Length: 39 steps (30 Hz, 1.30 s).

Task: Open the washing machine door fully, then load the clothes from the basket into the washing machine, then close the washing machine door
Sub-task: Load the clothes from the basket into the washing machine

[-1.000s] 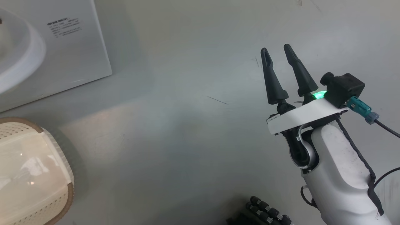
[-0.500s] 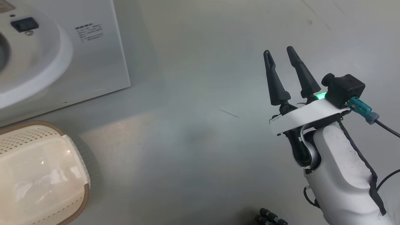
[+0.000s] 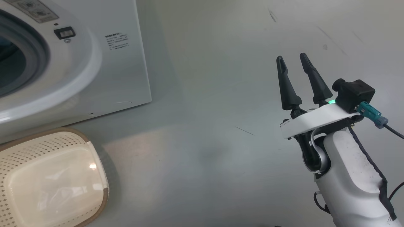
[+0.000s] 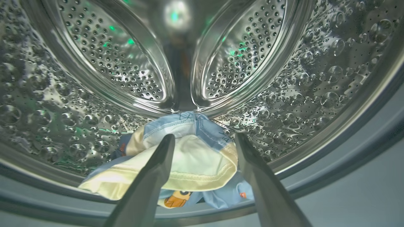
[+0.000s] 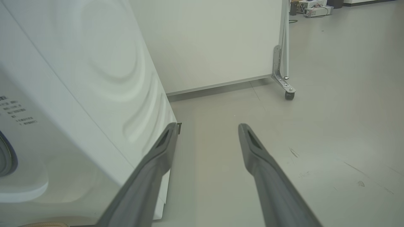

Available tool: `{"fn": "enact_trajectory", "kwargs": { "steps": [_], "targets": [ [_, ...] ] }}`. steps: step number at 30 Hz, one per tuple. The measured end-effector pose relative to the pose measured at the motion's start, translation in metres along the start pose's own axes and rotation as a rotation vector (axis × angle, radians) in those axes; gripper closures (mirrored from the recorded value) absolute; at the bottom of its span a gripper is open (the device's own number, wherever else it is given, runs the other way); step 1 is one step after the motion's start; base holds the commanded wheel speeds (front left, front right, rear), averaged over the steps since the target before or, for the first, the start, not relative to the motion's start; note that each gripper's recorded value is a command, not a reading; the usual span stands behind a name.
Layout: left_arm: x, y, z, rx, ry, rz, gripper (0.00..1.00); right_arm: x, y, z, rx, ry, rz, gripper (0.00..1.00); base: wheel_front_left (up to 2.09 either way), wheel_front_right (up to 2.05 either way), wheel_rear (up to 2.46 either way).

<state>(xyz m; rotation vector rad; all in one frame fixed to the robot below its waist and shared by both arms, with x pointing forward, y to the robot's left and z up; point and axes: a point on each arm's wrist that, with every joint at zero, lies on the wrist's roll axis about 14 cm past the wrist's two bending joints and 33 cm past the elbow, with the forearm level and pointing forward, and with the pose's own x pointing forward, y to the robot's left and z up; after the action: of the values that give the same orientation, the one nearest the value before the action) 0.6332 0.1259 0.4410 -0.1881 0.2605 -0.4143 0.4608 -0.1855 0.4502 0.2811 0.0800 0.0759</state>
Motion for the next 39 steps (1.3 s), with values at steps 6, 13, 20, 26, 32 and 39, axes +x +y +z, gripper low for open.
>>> {"fn": "enact_trajectory", "kwargs": {
  "steps": [6,13,20,26,32,39],
  "targets": [
    [-0.024,0.004,0.007,0.009,-0.041,0.024,0.0,-0.001,0.011,0.007,0.003,-0.016,0.033,0.0,0.0,0.0,0.0],
    [-0.056,0.0,0.003,-0.008,-0.086,0.044,0.0,-0.007,0.02,0.014,-0.004,-0.026,0.061,0.0,0.0,0.0,0.0],
    [-0.086,-0.003,-0.002,-0.022,-0.097,0.066,0.0,-0.011,0.028,0.023,-0.016,-0.044,0.091,0.0,0.0,0.0,0.0],
    [-0.107,-0.018,-0.01,-0.054,-0.103,0.065,0.0,-0.014,0.036,0.03,-0.02,-0.06,0.116,0.0,0.0,0.0,0.0],
    [-0.131,-0.018,-0.012,-0.058,-0.109,0.1,0.0,-0.018,0.045,0.033,-0.019,-0.066,0.14,0.0,0.0,0.0,0.0],
    [-0.153,-0.018,-0.004,-0.049,-0.152,0.134,0.0,-0.02,0.052,0.036,-0.017,-0.072,0.162,0.0,0.0,0.0,0.0]
  ]
}}
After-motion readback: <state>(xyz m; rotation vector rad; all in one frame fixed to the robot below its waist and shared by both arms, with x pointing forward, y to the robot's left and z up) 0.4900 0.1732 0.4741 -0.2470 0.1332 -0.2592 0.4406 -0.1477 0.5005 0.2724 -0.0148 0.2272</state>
